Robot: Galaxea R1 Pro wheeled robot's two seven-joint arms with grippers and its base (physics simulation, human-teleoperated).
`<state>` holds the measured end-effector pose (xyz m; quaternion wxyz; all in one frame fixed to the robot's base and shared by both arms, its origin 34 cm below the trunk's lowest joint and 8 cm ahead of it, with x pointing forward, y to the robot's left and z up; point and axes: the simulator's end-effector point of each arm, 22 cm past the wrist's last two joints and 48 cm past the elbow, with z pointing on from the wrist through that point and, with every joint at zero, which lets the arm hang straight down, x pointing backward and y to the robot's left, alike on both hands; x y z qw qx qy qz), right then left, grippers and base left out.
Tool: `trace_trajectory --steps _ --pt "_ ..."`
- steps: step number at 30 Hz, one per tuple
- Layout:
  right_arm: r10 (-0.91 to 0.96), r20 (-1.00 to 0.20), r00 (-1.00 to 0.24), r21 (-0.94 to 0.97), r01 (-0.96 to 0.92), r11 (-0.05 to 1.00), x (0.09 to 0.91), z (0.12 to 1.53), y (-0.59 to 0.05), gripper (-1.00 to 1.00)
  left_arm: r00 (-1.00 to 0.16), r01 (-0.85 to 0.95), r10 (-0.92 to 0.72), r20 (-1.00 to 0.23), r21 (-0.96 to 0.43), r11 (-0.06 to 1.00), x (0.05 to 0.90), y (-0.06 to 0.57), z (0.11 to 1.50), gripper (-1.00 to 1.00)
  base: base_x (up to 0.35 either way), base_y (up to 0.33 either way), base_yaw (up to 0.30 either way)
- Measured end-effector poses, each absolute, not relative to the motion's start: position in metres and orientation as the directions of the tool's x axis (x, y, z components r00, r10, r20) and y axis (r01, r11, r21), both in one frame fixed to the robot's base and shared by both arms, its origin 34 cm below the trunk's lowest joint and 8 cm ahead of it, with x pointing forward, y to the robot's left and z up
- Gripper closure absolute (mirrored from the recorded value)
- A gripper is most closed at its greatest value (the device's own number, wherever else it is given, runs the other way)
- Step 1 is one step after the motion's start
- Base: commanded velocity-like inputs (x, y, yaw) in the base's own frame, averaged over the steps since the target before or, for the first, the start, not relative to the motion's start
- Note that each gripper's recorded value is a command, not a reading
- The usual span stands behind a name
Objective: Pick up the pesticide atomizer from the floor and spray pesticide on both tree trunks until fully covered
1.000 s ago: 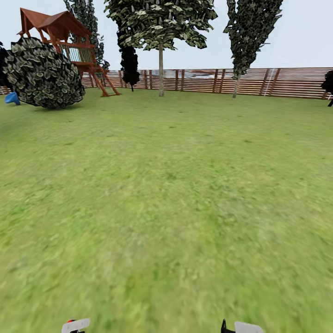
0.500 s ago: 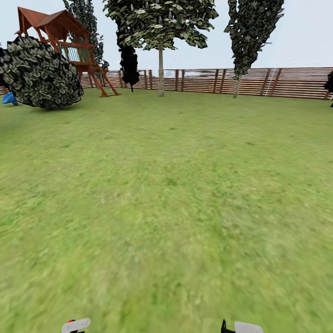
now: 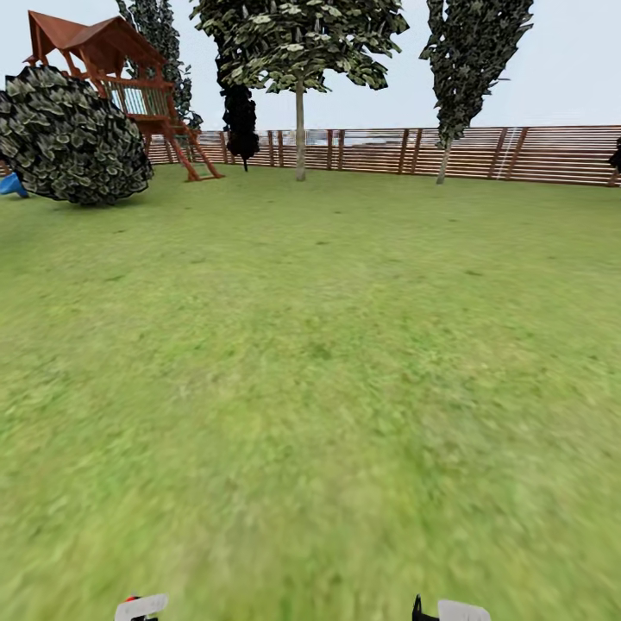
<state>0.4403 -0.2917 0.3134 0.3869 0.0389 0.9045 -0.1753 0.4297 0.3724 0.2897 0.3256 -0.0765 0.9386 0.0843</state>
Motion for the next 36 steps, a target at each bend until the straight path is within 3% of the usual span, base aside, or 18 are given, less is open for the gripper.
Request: trace_trajectory --steps 36 --pt "-0.065 -0.713 -0.698 -0.287 0.206 0.935 0.4403 0.3134 -0.2917 -1.0 -0.776 -0.199 -0.089 -0.624 0.108 0.974 0.4297 0.3724 0.2898 1.0 0.336 0.0 0.0"
